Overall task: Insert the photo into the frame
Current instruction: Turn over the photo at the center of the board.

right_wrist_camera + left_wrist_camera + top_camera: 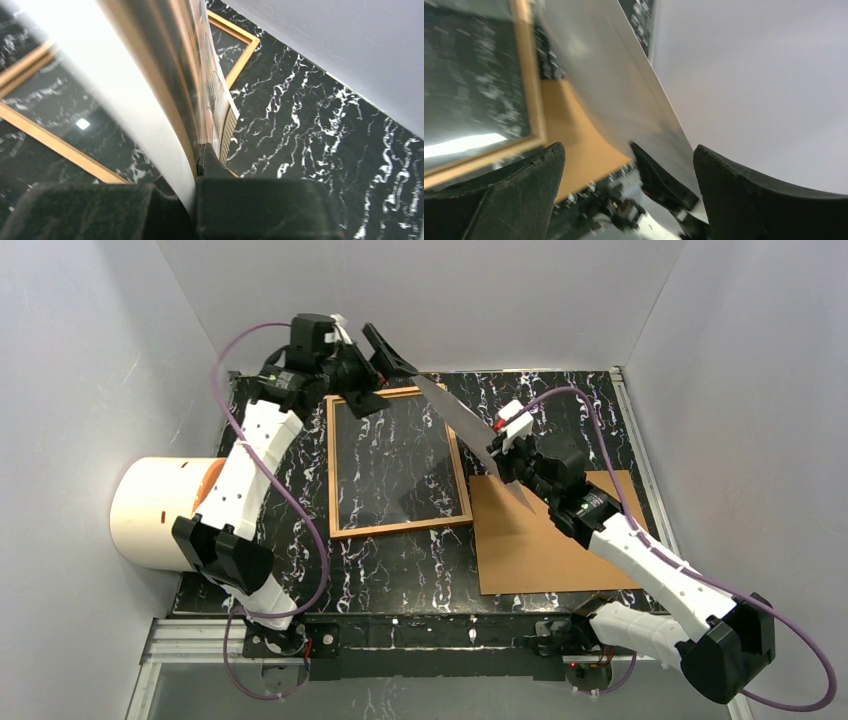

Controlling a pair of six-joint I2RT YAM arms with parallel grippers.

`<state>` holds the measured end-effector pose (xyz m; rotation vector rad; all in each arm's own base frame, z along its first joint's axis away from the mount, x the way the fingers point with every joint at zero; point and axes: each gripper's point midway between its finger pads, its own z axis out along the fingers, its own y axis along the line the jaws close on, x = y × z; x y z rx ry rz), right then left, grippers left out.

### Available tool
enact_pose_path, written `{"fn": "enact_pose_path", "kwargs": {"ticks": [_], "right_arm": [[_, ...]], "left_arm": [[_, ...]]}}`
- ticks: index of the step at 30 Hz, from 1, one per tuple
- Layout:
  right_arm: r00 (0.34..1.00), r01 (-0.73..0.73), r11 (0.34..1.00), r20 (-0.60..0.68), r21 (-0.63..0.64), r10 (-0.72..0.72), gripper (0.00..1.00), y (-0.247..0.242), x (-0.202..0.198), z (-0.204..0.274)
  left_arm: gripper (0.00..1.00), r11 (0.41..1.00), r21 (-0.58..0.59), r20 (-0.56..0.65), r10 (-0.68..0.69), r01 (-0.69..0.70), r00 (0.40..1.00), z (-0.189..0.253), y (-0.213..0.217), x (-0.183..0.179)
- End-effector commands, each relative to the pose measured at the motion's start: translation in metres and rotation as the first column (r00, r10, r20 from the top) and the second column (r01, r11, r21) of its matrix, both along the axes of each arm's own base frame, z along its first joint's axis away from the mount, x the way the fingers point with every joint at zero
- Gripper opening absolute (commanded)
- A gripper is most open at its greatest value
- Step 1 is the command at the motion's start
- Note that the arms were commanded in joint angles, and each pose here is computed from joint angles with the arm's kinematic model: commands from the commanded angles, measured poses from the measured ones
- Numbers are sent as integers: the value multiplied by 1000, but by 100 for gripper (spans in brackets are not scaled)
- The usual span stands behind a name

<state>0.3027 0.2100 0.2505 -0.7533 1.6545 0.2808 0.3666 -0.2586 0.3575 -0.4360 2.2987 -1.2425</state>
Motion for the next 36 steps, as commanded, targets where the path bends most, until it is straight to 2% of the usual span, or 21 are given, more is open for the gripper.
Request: {"fn": "enact_pose_path", "kwargs": {"ticks": [1, 6, 13, 16, 22, 26, 29, 32, 36], "right_arm": [[999, 46, 968, -17, 248, -43, 1, 18, 10, 52], [994, 72, 924, -108, 375, -33, 1, 35, 18, 69], [985, 68, 878, -173, 473, 17, 1, 61, 30, 100], [970, 52, 851, -229, 522, 81, 1, 79, 31, 108], [886, 29, 789, -382, 613, 264, 1, 125, 31, 122], [770, 19, 769, -501, 638, 396, 1, 159, 30, 122], [651, -6, 762, -576, 647, 495, 1, 183, 27, 114], [507, 27, 780, -681, 626, 529, 1, 197, 33, 91], [290, 176, 811, -817, 558, 499, 1, 189, 65, 26]], "left_arm": [[98, 919, 327, 111, 193, -219, 975, -8, 85, 6], [98, 784, 494, 250, 286, -376, 925, 10, 143, 0], [98, 637, 607, 340, 332, -475, 880, 21, 188, -18], [98, 614, 632, 333, 335, -472, 881, 12, 194, -24], [98, 663, 648, 237, 293, -375, 927, -34, 181, -34], [98, 636, 712, 146, 280, -298, 949, -73, 186, -43], [91, 598, 756, 99, 295, -265, 950, -98, 199, -43], [85, 576, 779, 55, 331, -247, 942, -118, 212, -36], [80, 578, 773, 18, 392, -262, 920, -137, 227, -18]]}}
